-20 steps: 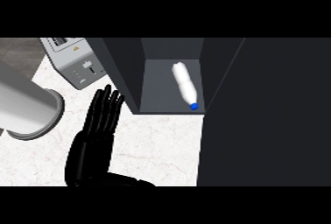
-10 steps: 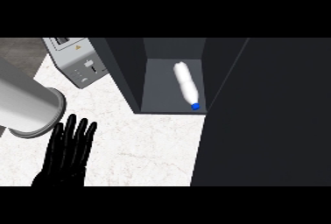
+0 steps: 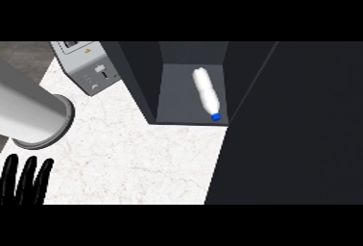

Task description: Pick up the bottled water, place it into the cabinet and close the cabinet

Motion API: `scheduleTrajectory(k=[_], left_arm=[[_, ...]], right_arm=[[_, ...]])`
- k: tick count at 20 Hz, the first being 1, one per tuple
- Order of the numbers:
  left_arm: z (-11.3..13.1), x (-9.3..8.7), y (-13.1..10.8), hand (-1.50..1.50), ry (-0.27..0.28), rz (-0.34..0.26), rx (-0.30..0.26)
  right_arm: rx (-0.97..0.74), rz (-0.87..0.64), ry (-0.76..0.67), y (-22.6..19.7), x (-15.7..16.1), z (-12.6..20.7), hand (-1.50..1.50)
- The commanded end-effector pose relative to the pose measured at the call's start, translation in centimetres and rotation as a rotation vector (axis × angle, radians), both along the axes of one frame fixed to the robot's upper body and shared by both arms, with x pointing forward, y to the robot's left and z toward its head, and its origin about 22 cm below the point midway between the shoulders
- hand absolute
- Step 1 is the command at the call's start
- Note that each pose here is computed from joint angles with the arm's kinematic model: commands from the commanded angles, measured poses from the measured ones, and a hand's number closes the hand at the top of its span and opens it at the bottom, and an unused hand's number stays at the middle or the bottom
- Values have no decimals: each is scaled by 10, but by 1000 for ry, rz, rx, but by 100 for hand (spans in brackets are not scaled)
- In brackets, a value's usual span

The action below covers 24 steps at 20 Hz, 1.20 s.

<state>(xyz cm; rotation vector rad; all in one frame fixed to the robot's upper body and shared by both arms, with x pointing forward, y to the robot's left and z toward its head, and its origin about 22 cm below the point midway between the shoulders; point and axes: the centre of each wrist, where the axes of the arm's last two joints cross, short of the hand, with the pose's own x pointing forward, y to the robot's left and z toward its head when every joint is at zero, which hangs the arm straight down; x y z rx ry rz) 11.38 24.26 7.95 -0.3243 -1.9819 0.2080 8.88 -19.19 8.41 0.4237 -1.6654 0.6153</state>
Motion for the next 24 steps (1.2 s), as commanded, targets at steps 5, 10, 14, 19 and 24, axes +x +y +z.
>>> scheduleTrajectory(k=[5,10,14,19,24], left_arm=[[8,-23,27,-150,4,-13,-25],[13,-29,43,-150,3,1,-20],[19,-34,59,-150,-11,-12,-4],[27,-41,73,-150,-12,-28,-1],[16,-50,90,-150,13,-12,-24]], right_arm=[[118,157,-20,50,-8,28,150],[171,144,31,56,6,28,150],[209,117,40,63,21,36,150],[207,114,53,91,50,48,150],[220,77,71,106,85,64,150]])
